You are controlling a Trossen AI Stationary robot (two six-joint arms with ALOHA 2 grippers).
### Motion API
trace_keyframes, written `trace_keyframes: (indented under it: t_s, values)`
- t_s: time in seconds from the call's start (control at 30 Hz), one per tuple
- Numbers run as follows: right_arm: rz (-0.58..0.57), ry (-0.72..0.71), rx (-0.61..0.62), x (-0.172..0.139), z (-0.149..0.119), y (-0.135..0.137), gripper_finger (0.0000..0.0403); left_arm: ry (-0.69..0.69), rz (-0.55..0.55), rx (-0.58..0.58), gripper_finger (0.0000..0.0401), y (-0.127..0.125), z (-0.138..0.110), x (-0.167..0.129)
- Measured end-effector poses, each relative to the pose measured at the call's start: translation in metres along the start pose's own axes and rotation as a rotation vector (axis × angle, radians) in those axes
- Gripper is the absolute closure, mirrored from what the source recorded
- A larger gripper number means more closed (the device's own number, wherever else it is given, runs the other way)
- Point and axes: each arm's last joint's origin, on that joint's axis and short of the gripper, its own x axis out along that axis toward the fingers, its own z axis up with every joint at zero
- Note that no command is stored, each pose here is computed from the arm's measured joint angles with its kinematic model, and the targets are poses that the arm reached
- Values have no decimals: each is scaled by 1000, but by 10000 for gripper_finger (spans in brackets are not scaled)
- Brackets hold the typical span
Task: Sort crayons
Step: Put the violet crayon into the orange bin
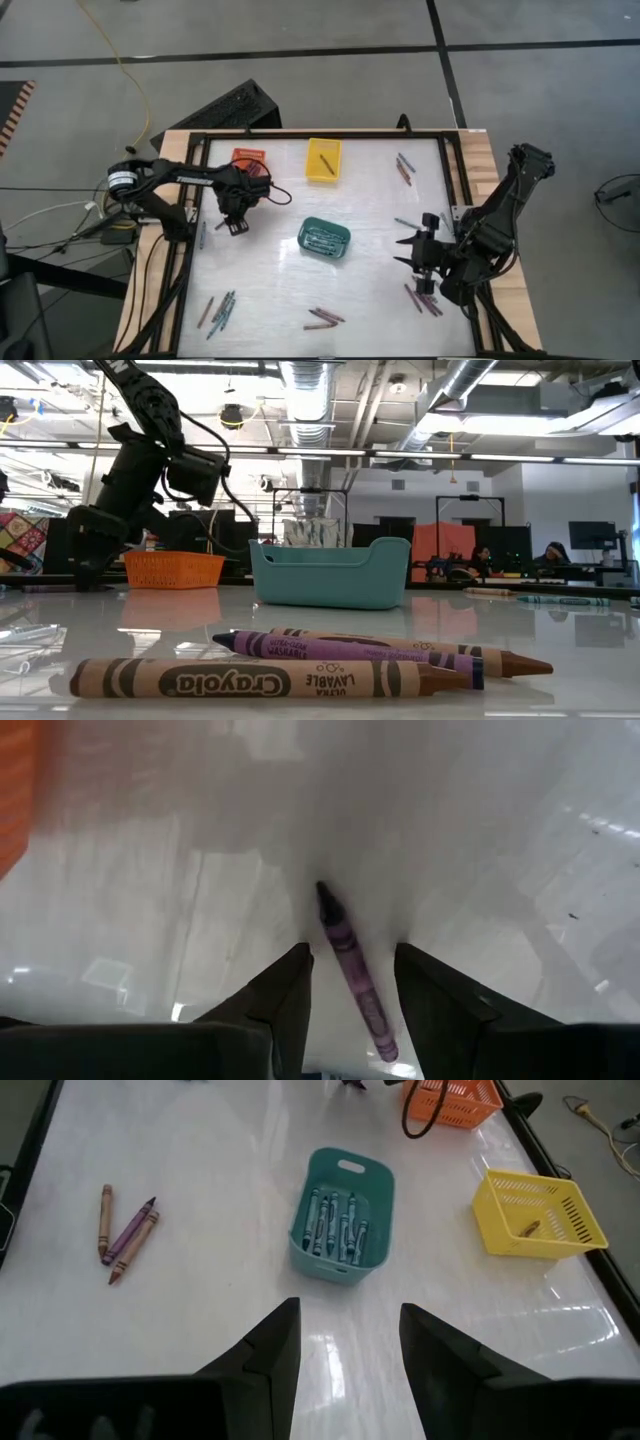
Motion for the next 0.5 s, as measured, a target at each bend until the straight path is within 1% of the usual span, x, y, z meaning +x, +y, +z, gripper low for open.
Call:
trace_keyframes:
  t_s: [0.2,0.27,0.33,0.47,0.5]
  values:
    - [-2,2,-4,0,0,0,235,9,4,-8,268,-1,3,2]
    - [-2,2,-6,0,0,0,235,2,4,-20,277,-1,3,3]
    - [-2,3,-8,0,0,0,235,-11,-1,-34,300,-1,5,3]
    - [-2,2,-19,0,0,0,235,-47,-47,-44,377,-3,8,3]
    - [-2,2,-21,0,0,0,235,-53,-51,-44,387,-4,9,3]
